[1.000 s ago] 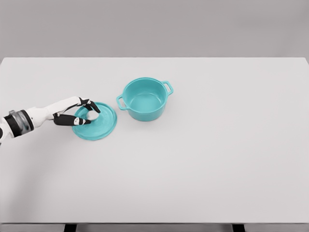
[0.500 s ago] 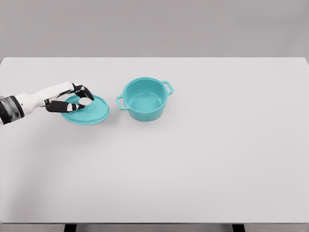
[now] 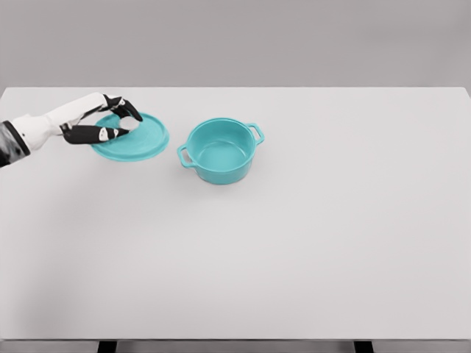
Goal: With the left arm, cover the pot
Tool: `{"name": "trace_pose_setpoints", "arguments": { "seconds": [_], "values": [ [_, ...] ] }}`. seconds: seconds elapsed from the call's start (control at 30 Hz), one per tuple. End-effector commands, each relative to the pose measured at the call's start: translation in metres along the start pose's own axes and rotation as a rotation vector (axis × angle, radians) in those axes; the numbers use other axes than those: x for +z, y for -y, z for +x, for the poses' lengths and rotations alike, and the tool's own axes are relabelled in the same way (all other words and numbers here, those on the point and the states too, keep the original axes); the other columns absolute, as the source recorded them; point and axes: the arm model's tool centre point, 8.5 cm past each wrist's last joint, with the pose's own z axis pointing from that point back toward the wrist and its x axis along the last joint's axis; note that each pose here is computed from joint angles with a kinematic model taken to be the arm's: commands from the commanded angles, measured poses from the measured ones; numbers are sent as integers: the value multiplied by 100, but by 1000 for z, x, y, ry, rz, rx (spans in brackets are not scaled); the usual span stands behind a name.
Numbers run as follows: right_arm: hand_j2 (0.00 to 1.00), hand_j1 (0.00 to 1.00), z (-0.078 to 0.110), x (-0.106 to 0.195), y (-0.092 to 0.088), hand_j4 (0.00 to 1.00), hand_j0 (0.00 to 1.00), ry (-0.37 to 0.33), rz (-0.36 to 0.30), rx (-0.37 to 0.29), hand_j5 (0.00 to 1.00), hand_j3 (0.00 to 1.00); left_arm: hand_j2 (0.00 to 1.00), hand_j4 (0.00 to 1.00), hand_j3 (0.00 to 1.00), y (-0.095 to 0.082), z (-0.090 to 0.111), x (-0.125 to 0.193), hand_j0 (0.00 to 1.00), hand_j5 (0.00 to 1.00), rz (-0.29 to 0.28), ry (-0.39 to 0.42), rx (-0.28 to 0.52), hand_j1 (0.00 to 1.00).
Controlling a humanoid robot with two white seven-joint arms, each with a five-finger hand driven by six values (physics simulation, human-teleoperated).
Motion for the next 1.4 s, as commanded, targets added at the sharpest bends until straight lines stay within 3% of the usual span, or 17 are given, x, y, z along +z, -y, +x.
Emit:
{"name": "trace_pose_setpoints", "arguments": {
  "seconds": [0.0,0.17,0.47,0.53,0.77,1.1,1.37],
  "values": [
    [100,100,-1,0,0,100,100,-1,1,-1,100,100,54,54,54,-3,9,-10,54,54,41,53,15,54],
    [100,100,0,0,0,100,100,1,0,-1,100,100,54,54,54,11,22,-36,54,54,54,118,31,54],
    [100,100,0,0,0,100,100,0,1,0,100,100,54,54,54,30,39,-75,54,54,84,157,-2,54],
    [100,100,-1,0,0,100,100,-1,1,-1,100,100,54,54,54,30,40,-80,54,54,116,154,-10,54],
    [100,100,-1,0,0,100,100,-1,1,-1,100,100,54,54,54,55,35,-106,54,54,109,146,28,54],
    [100,100,0,0,0,100,100,0,1,0,100,100,54,54,54,68,44,-119,54,54,123,191,31,54],
    [100,100,0,0,0,100,100,0,1,1,100,100,54,54,54,84,40,-127,54,54,96,181,61,54]
  ]
}}
